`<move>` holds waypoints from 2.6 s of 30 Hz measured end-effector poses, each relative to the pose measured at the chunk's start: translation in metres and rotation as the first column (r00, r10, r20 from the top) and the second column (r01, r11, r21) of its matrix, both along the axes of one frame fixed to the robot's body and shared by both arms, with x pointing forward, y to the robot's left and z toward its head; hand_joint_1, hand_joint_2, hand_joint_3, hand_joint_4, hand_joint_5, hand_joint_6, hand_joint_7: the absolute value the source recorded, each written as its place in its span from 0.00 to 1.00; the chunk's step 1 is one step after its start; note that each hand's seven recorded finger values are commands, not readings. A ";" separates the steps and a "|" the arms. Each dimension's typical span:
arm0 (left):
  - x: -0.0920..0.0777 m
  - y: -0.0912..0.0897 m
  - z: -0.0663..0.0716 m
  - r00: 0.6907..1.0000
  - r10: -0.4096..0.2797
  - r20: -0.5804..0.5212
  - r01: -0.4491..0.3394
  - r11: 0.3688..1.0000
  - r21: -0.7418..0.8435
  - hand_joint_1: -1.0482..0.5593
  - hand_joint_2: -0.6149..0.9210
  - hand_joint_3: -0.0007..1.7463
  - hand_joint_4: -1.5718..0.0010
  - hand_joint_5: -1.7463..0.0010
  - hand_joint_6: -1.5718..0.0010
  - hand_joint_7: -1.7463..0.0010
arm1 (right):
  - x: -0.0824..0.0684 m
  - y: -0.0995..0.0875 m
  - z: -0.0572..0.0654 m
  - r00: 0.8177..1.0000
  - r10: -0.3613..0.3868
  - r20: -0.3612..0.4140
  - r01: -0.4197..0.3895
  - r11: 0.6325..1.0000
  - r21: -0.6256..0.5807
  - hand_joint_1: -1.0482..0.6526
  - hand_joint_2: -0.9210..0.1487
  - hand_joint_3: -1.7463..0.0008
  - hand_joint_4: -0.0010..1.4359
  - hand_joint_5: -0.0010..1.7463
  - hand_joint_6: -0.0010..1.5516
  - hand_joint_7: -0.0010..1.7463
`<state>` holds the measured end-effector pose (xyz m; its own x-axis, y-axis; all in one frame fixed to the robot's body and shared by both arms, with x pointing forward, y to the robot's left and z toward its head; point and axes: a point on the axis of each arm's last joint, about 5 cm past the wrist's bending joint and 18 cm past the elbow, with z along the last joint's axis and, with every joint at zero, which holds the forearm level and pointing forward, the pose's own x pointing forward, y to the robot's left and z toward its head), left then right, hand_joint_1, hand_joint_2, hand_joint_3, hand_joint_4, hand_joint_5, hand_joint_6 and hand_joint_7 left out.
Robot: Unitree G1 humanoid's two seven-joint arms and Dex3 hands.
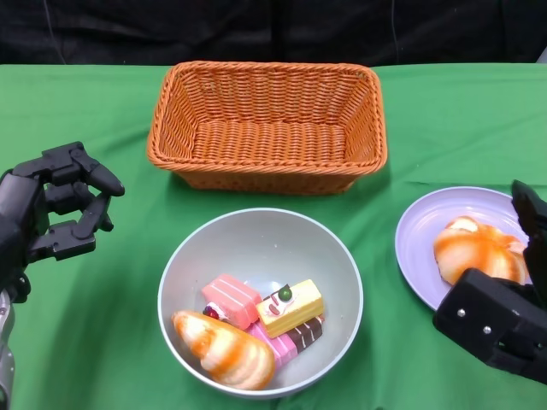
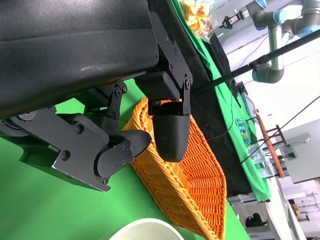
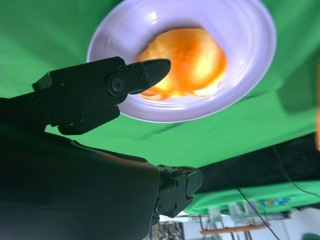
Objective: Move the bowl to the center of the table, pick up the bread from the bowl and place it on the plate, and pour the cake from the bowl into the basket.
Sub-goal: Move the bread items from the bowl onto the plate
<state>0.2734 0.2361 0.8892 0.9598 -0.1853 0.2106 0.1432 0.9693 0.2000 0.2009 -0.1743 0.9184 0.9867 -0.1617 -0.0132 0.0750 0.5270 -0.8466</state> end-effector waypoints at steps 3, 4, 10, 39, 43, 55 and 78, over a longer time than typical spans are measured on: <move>0.000 0.000 0.000 1.000 -0.004 0.001 0.004 1.000 0.006 0.62 0.80 0.56 0.52 0.08 0.52 0.25 | -0.004 0.003 0.011 0.989 0.100 0.108 -0.113 0.987 0.118 0.31 0.00 0.96 0.31 0.08 0.24 0.04; 0.000 0.000 0.000 1.000 -0.004 0.001 0.004 1.000 0.006 0.62 0.80 0.56 0.53 0.08 0.52 0.24 | -0.006 0.003 0.014 0.980 0.134 0.149 -0.155 0.977 0.144 0.30 0.00 0.96 0.34 0.08 0.26 0.04; 0.000 -0.001 0.000 1.000 -0.004 0.001 0.004 1.000 0.004 0.63 0.81 0.55 0.53 0.08 0.52 0.25 | -0.015 0.012 0.041 0.888 0.371 0.271 -0.440 0.857 0.270 0.28 0.00 0.95 0.37 0.06 0.27 0.02; 0.000 -0.002 -0.001 1.000 -0.007 0.000 0.007 1.000 0.004 0.61 0.81 0.55 0.52 0.07 0.52 0.25 | 0.000 0.076 0.118 0.539 0.841 0.039 -0.656 0.390 0.646 0.16 0.00 0.91 0.40 0.02 0.24 0.00; 0.001 -0.003 -0.001 1.000 -0.012 -0.001 0.012 1.000 0.007 0.59 0.81 0.56 0.53 0.06 0.53 0.24 | 0.007 0.085 0.115 0.508 0.861 -0.012 -0.655 0.396 0.644 0.14 0.00 0.89 0.37 0.01 0.22 0.00; 0.001 -0.004 -0.001 1.000 -0.013 -0.008 0.013 1.000 0.007 0.62 0.82 0.54 0.54 0.08 0.51 0.28 | 0.030 0.098 0.111 0.378 0.901 -0.215 -0.653 0.424 0.627 0.09 0.00 0.86 0.33 0.00 0.20 0.00; 0.001 -0.005 -0.004 1.000 -0.012 -0.025 0.012 1.000 -0.001 0.64 0.81 0.57 0.53 0.07 0.53 0.24 | 0.038 0.106 0.112 0.241 0.890 -0.388 -0.709 0.434 0.555 0.04 0.00 0.80 0.43 0.03 0.11 0.00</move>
